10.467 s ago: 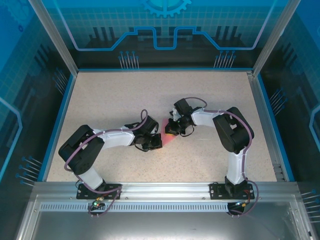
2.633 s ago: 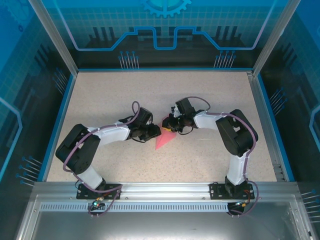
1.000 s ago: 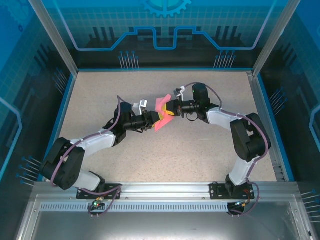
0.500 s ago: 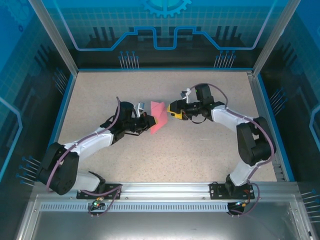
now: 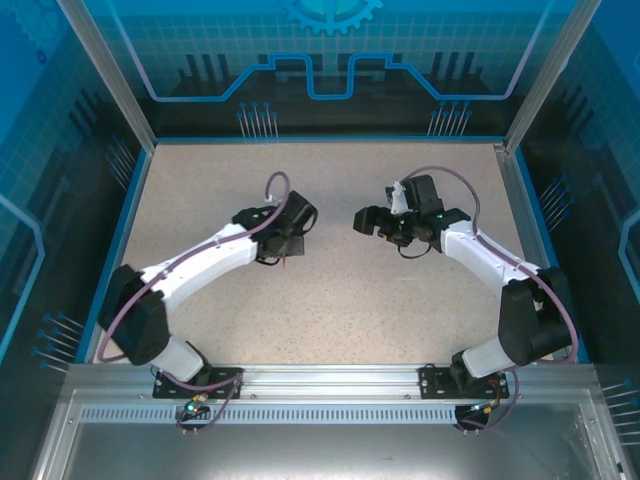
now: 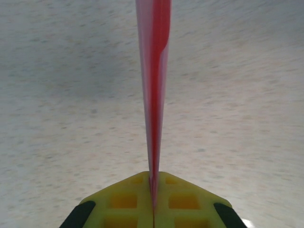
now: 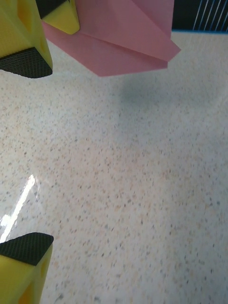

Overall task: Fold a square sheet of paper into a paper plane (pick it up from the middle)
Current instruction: Turn over the paper at the center of the table.

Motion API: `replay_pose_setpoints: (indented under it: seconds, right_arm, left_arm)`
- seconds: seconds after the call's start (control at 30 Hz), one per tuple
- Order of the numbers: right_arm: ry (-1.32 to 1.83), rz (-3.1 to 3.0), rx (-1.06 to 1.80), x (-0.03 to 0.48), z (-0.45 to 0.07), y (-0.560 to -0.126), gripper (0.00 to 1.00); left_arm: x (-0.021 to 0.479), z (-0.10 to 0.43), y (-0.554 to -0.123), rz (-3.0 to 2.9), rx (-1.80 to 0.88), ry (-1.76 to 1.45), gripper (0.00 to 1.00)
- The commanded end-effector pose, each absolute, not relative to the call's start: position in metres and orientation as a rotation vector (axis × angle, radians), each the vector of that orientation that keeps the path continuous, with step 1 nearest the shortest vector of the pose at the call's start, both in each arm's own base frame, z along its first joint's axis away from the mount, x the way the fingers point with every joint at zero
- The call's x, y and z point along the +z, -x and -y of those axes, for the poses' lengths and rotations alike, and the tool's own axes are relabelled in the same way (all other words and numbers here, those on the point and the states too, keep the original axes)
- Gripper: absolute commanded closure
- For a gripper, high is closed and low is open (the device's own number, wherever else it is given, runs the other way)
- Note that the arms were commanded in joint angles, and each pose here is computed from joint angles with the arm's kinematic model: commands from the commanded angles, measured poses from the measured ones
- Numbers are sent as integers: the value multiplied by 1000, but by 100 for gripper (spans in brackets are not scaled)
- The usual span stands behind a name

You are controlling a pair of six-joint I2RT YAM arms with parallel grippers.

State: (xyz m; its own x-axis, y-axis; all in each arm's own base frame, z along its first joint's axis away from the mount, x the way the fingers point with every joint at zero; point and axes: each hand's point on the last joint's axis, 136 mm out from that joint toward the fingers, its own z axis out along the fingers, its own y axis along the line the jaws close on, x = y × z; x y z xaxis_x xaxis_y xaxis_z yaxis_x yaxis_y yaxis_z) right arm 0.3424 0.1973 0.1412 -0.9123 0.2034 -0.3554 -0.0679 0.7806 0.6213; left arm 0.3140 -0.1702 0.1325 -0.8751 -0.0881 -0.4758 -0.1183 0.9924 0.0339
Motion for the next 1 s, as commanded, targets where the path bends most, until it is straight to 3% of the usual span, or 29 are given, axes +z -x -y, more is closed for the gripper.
replay_pose_setpoints:
  seconds: [0.0, 0.17, 0.33, 0.37, 0.43, 0.7, 0.87, 0.97]
  right_arm:
    - [-146, -2592, 800, 134, -178, -338, 12]
    - [-205, -2612, 751, 125, -167, -334, 12]
    - [-255, -2632, 738, 116, -160, -330, 12]
    - [-258, -2636, 735, 114, -159, -329, 12]
    - [-263, -2643, 726, 111, -158, -328, 12]
    - [-240, -2675, 710, 100, -165, -325, 17]
    - [-138, -2684, 665, 100, -197, -322, 22]
    - [-15, -2695, 650, 99, -240, -316, 34]
  left_arm:
    - [127, 129, -305, -2639, 535, 78, 97]
    - [99, 141, -310, -2672, 675, 22, 97]
    - [62, 173, -312, -2780, 540, -16, 93]
    - [58, 181, -312, -2795, 481, -14, 90]
    - [53, 200, -311, -2834, 320, -12, 75]
    - [84, 233, -315, -2819, -195, 47, 41]
    - [102, 208, -320, -2750, -451, 254, 26]
    - [102, 168, -322, -2702, -429, 437, 18]
